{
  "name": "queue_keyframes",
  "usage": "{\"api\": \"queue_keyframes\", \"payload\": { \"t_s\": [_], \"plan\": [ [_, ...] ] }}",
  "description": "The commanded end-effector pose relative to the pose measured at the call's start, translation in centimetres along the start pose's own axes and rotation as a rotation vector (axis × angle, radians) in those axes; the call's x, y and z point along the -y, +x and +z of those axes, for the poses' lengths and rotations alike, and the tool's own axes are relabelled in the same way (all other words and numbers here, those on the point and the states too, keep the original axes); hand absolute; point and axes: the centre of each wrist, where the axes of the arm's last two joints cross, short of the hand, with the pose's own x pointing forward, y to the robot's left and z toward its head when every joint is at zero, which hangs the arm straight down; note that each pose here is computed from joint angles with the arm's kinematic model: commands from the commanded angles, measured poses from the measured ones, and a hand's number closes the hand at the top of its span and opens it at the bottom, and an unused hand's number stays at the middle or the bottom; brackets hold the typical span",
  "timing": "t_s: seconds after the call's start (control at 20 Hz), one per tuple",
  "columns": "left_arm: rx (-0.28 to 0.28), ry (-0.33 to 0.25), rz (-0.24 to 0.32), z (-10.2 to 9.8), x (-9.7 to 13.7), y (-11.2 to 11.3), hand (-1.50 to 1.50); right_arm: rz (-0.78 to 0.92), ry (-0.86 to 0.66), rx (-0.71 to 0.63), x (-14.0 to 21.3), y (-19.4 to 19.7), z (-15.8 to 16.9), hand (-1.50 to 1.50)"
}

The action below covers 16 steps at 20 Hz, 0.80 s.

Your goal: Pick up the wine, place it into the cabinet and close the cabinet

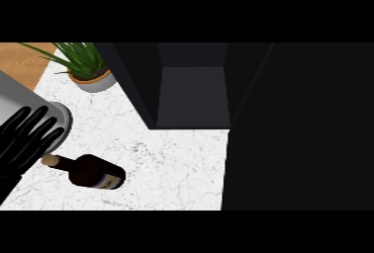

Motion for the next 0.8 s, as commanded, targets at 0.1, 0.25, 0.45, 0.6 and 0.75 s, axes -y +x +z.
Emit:
{"api": "queue_keyframes", "payload": {
  "t_s": [0.1, 0.25, 0.45, 0.6, 0.75],
  "plan": [
    [-0.009, -0.011, -0.003, -0.3, -2.1, -2.1, -1.5, -0.02, 0.039, 0.051, 0.6, 3.4, 2.4, -1.5],
    [-0.034, 0.016, 0.033, -0.7, -2.0, -5.6, -1.5, -0.017, 0.028, 0.049, 0.0, 2.9, 2.7, -1.5],
    [-0.005, 0.054, -0.027, 0.1, -2.6, -5.9, -1.5, -0.029, 0.033, 0.056, -0.5, 3.0, 1.5, -1.5],
    [0.011, 0.051, -0.013, -0.5, -3.1, -8.1, -1.5, -0.007, 0.017, 0.074, 0.0, 2.9, 2.0, -1.5],
    [-0.007, 0.068, -0.019, -0.8, -4.8, -8.7, -1.5, -0.035, 0.024, 0.06, -1.2, 2.3, 1.9, -1.5]
  ]
}}
